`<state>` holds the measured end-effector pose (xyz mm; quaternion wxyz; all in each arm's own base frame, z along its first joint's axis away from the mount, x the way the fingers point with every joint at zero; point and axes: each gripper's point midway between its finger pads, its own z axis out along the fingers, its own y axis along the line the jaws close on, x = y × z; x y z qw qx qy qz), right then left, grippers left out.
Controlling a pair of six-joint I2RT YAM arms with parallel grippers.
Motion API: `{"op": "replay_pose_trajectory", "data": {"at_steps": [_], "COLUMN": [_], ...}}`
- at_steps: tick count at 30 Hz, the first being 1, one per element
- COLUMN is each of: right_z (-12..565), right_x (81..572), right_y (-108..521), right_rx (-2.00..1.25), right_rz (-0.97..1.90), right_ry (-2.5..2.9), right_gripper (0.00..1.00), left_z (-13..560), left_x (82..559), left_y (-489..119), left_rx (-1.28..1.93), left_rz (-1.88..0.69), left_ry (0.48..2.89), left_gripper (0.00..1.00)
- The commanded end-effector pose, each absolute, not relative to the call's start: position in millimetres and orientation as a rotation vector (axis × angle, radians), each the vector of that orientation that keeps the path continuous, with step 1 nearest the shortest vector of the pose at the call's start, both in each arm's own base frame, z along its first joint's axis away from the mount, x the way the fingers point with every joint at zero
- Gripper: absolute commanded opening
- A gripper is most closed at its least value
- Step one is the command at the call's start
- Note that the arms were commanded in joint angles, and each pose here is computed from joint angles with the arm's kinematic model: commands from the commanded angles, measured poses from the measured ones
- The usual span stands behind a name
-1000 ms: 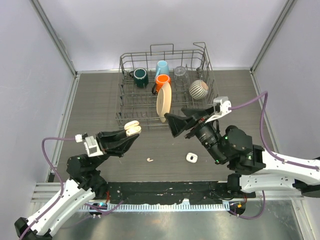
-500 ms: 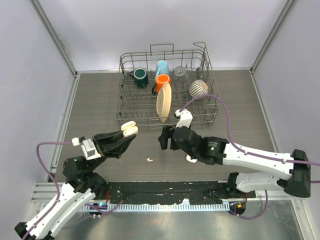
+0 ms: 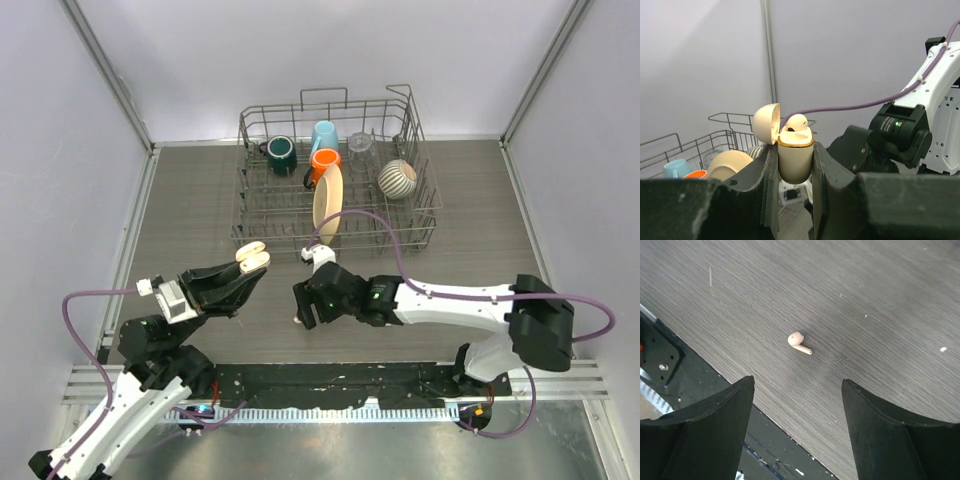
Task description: Insert the wireless bluetooth earbuds into the charging case
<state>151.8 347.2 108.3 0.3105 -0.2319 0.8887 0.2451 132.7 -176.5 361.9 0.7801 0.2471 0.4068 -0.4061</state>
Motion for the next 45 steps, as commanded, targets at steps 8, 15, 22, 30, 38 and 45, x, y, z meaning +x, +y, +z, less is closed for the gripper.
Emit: {"op": "replay_pose_trajectory", "data": {"at_steps": [8,15,22,30,38,45], "right_z": [78.7,58.5,45.9,33.4,29.3,28.1], "right_x": [150.1,156.0,165.9,168.1,171.3,178.2], "right_y": [389.1,400.9,403.1,404.8,396.2,361.3], "right_rx": [-0.809,-0.876,-0.872,-0.859,-0.816,-0.620], "right_rz": [0.635,0.560,0.488,0.457,0.401,0.262], "right_ry": [2.331,2.326,2.324,2.350,2.373,2.416], "right_gripper": [0.76,0.76,0.69,0.56,0.39,0.12], "left_z": [380.5,376.3,375.8,375.2,375.3,374.0], "left_x": [129.6,131.2,131.0,130.5,130.2,131.0], "left_y": [-166.8,-165.4,-164.3,-162.3,-160.9,-160.2], "left_rx": [0.520,0.511,0.511,0.508,0.505,0.500], "left_rz": [-0.830,-0.825,-0.818,-0.810,-0.805,-0.802], "left_ry": [0.840,0.856,0.856,0.857,0.856,0.862], "left_gripper": [0.00,0.00,0.00,0.00,0.00,0.00]}}
